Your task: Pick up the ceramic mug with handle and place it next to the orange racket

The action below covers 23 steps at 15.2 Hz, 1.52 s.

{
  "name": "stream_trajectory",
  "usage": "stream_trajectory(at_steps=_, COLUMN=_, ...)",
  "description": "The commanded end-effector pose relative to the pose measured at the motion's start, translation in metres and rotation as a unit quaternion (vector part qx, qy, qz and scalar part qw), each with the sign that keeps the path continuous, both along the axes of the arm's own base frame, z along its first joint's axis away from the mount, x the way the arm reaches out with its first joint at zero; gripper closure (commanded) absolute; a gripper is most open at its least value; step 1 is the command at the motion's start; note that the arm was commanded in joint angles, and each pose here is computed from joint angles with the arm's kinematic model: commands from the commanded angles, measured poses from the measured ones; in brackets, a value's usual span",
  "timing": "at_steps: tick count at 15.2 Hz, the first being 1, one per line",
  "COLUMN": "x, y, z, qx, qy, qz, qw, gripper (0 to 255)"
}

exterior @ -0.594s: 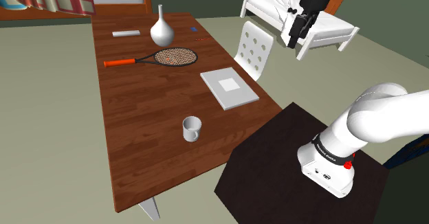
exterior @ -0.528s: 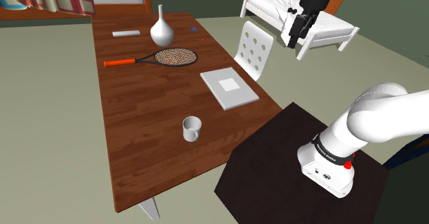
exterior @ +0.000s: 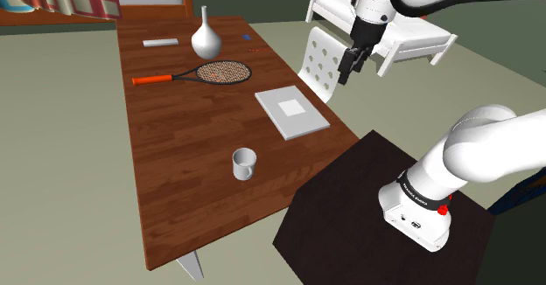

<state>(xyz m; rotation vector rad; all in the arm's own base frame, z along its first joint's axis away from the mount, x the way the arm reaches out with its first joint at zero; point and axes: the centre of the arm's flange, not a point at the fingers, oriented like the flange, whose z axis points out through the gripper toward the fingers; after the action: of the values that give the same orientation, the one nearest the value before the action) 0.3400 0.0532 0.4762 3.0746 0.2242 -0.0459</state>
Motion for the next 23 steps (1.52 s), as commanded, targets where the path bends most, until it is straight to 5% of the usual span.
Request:
stream_trajectory(at_steps=1, x=0.005, y=0.012, z=-0.023, qx=0.005, qy=-0.004, qz=0.001, qw=1.0000, gripper=0)
stream_trajectory(at_steps=23, x=0.089, y=0.148, z=-0.253, qx=0.054, qy=-0.035, qz=0.017, qw=0.9978, gripper=0)
